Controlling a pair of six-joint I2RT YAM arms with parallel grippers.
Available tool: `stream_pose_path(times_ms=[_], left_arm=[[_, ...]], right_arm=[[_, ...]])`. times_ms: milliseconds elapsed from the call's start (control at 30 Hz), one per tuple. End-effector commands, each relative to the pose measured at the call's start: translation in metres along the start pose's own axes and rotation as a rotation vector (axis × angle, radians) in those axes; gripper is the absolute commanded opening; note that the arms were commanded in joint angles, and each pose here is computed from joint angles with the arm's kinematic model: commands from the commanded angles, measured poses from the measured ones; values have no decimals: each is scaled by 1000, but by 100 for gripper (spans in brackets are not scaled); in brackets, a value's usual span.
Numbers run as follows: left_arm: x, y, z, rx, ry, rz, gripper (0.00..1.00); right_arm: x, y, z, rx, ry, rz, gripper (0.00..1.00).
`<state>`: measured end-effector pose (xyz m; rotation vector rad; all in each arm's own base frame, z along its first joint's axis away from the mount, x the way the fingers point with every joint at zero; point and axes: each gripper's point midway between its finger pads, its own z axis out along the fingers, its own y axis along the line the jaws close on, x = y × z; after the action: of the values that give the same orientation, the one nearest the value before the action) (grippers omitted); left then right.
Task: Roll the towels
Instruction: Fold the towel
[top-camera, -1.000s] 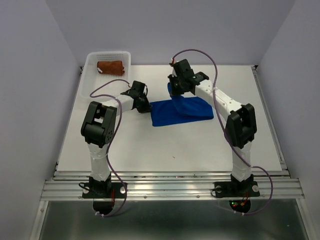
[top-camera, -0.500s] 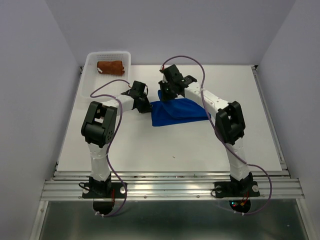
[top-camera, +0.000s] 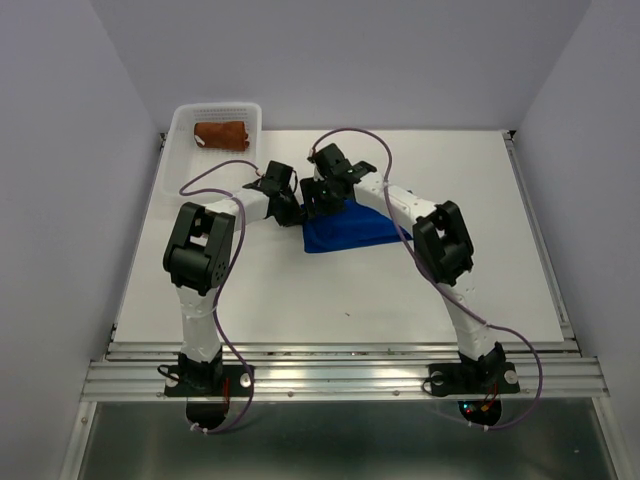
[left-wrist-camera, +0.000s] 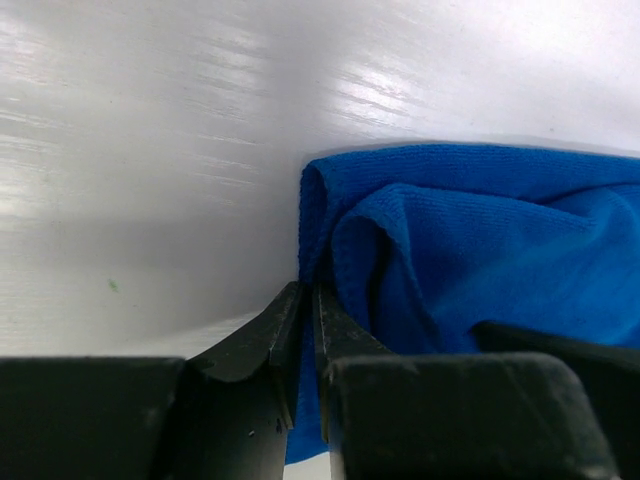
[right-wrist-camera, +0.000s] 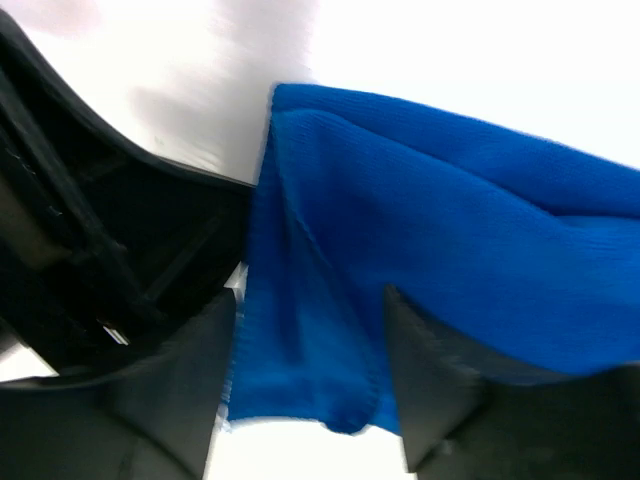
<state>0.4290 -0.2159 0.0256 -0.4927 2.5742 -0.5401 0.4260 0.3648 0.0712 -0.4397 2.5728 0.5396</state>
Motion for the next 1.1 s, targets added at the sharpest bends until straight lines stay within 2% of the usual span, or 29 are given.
stream_pose_path(times_ms=[0,67,167,200,233,267,400,500,600,700,833,967,1067], left_arm=[[-5,8,-14,-76,-24,2,22],[-6,7,-19,-82,-30,-3,25],[-13,7,-29,-99,-53,-6,29],[-11,11,-33,-116,-47,-7,29],[-19,18,-38,-159,-89,-14,35],[-21,19,-46,-172,-96,-15,45],[-32,10,-67,-166,-127,3,67],[-42,-12,-80,-104,-145,16,72],[-50,-50,-91,6,-163,67,85],[-43,-97,-88,122,-129,181,88],[-26,-147,-68,218,-71,293,88],[0,-161,-44,244,0,370,88],[20,-154,-25,209,52,405,88]], right_arm=[[-32,28,-34,-93,-101,-66,70],[-38,29,-53,-81,-136,-75,78],[-50,11,-85,-60,-190,-41,83],[-53,6,-92,-63,-206,-16,92],[-43,-6,-92,-55,-188,2,99],[-56,-19,-112,-52,-248,23,100],[-51,-74,-135,6,-294,108,100],[-42,-106,-137,25,-279,185,100],[-41,-153,-130,68,-270,250,100],[-50,-167,-123,40,-273,244,100],[-49,-187,-87,22,-221,249,100],[-46,-199,-72,35,-201,276,100],[-34,-210,-59,57,-169,321,100]])
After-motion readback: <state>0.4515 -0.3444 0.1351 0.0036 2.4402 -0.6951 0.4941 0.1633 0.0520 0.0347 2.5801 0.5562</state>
